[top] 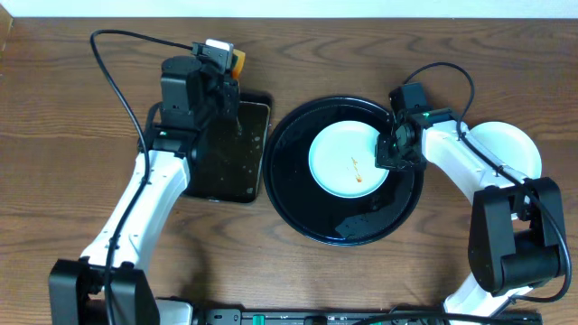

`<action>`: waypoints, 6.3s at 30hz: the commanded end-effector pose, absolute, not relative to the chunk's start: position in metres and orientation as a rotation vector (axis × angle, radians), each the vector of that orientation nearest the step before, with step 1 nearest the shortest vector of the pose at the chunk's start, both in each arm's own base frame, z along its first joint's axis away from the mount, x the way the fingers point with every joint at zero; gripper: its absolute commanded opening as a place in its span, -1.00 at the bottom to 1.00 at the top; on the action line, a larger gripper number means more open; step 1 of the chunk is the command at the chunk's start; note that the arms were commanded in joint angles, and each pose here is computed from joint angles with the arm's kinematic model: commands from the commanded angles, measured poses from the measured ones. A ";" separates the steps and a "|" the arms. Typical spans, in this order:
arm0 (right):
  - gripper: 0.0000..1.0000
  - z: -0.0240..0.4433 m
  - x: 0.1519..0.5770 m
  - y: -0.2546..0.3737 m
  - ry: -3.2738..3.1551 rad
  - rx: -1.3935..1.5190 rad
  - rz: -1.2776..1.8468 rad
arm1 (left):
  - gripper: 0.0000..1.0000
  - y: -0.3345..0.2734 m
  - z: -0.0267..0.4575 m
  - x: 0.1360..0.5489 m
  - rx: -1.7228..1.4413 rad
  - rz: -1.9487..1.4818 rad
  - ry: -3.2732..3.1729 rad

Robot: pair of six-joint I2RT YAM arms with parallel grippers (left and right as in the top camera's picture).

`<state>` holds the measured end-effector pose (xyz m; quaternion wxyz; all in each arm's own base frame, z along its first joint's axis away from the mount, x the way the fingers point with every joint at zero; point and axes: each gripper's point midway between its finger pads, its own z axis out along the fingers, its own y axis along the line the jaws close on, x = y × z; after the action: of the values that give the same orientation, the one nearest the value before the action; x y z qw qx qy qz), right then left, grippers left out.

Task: Clean dirty plates on tray and stack at the side
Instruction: 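Lift the sponge with the left gripper and lower it back into the black tray, then move the sponge with the left gripper onto the green plate, then scrub the green plate with the sponge in the left gripper, then return the sponge with the left gripper into the black rectangular tray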

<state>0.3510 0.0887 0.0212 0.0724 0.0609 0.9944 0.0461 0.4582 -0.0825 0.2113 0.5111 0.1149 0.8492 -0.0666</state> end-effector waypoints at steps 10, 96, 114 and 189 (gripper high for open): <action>-0.98 0.017 0.348 0.082 2.998 0.162 0.087 | -0.85 -0.073 0.264 0.456 0.243 -0.096 1.911; -0.98 0.016 0.338 0.101 3.032 0.072 0.123 | -0.85 -0.280 0.088 0.338 0.266 -0.891 2.797; -0.98 0.016 0.335 0.102 3.044 0.074 0.134 | -0.85 -0.352 0.040 0.313 0.010 -1.137 2.931; -0.35 0.017 0.328 0.113 3.073 0.069 0.230 | -0.85 -0.073 0.032 0.398 -0.126 -0.242 2.887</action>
<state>0.3310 0.1103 0.0194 0.0356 0.0268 0.9964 0.0716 0.4036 -0.0795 0.0539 0.1471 -0.0575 0.9830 -0.0931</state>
